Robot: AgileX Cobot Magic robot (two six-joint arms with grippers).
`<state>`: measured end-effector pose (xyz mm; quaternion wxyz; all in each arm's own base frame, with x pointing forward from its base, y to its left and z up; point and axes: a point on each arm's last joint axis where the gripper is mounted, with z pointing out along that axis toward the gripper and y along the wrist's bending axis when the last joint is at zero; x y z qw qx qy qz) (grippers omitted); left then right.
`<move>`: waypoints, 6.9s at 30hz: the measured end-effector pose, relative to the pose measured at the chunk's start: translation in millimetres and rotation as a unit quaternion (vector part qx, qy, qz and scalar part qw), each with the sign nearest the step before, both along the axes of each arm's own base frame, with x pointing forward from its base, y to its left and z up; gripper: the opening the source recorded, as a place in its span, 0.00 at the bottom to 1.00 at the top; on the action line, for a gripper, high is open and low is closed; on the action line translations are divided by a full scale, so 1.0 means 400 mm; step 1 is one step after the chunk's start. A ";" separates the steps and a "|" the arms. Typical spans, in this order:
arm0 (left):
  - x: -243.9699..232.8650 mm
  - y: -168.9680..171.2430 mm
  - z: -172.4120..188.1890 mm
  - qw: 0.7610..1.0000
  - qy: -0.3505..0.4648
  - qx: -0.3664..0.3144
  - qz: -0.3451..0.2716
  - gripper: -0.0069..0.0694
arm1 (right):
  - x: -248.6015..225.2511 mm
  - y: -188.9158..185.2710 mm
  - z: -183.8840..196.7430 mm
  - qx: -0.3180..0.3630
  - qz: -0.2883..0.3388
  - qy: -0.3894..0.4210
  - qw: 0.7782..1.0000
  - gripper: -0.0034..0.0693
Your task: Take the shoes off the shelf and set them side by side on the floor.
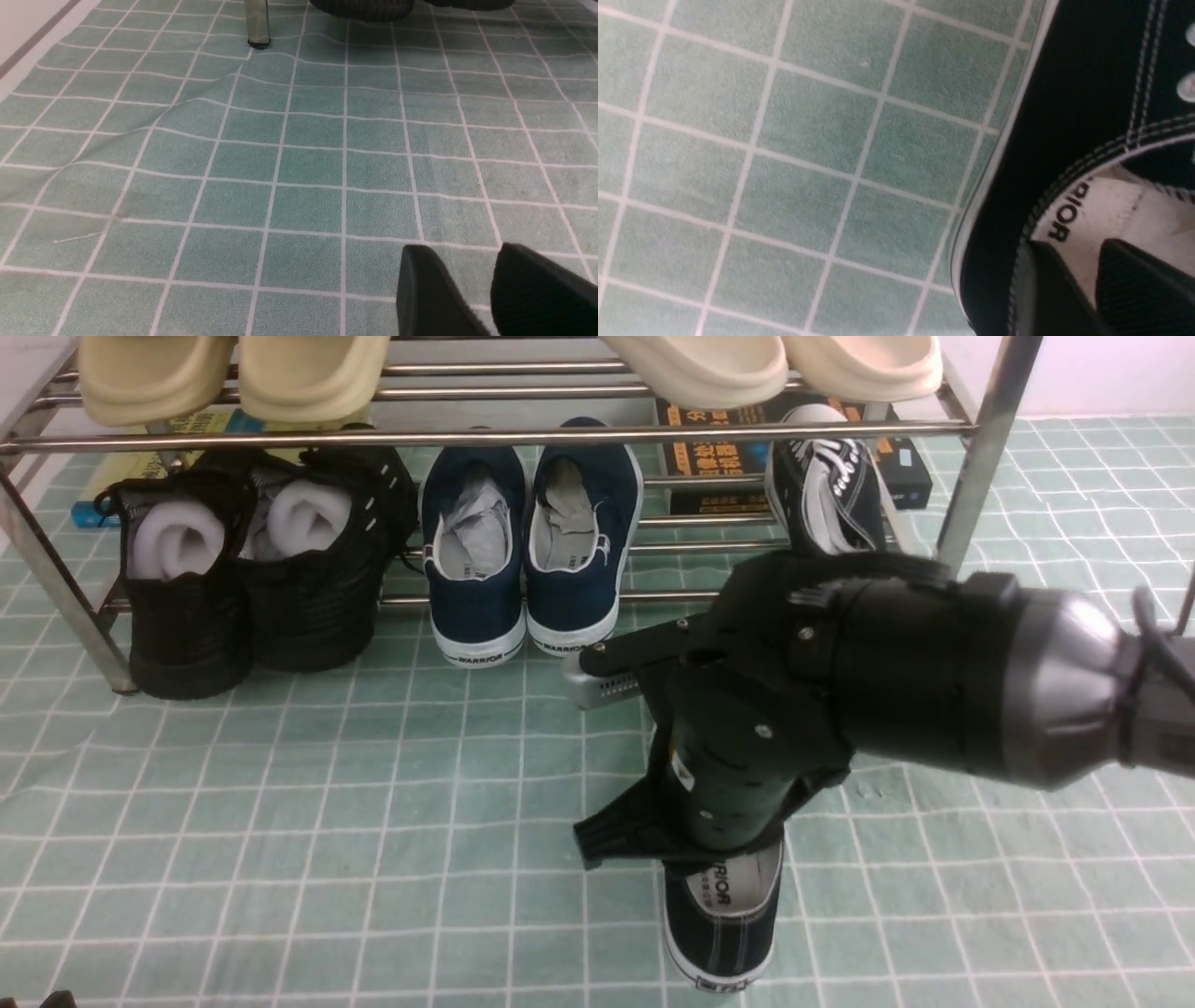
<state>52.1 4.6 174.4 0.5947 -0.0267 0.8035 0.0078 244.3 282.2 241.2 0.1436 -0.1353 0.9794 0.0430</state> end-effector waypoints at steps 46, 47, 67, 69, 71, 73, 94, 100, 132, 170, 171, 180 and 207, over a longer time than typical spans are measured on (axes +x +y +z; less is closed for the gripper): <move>0.000 0.000 0.000 1.000 0.000 0.000 0.000 0.41 | 0.438 -0.251 0.028 0.011 -0.079 -0.190 0.979 0.51; 0.000 0.000 0.000 1.000 0.000 0.000 0.000 0.41 | 0.439 -0.251 0.022 0.008 -0.077 -0.189 0.979 0.40; 0.000 0.000 0.000 1.000 0.000 0.000 0.000 0.41 | 0.154 -0.221 0.229 -0.030 -0.016 -0.042 0.999 0.05; 0.000 0.000 0.000 1.000 0.000 0.000 0.000 0.41 | 0.136 -0.216 0.219 -0.034 -0.007 -0.034 0.999 0.05; 0.000 0.000 0.000 1.000 0.000 0.000 0.000 0.41 | 0.115 -0.212 0.198 -0.043 0.000 -0.021 0.999 0.05; 0.000 0.000 0.000 1.000 0.000 0.000 0.000 0.41 | 0.086 -0.212 0.141 -0.060 -0.002 0.012 0.998 0.05; 0.000 0.000 0.000 1.000 0.000 0.000 0.000 0.41 | 0.057 -0.212 -0.056 0.019 -0.078 -0.002 0.997 0.09; 0.000 0.000 0.000 1.000 0.000 0.000 0.000 0.41 | 0.050 -0.204 -0.057 0.035 -0.074 0.015 0.996 0.17; 0.000 0.000 0.000 1.000 0.000 0.000 0.000 0.41 | -0.354 -0.516 0.222 0.136 0.048 -0.187 0.972 0.03; 0.000 0.000 0.000 1.000 0.000 0.000 0.000 0.41 | -0.384 -0.535 0.045 0.221 0.104 -0.390 0.888 0.04; 0.000 0.000 0.000 1.000 0.000 0.000 0.000 0.41 | -0.384 -0.535 0.045 0.221 0.104 -0.390 0.888 0.04; 0.000 0.000 0.000 1.000 0.000 0.000 0.000 0.41 | -0.399 -0.551 0.044 0.223 0.101 -0.408 0.880 0.05; 0.000 0.000 0.000 1.000 0.000 0.000 0.000 0.41 | -0.481 -0.705 -0.168 0.059 -0.152 -0.461 0.872 0.08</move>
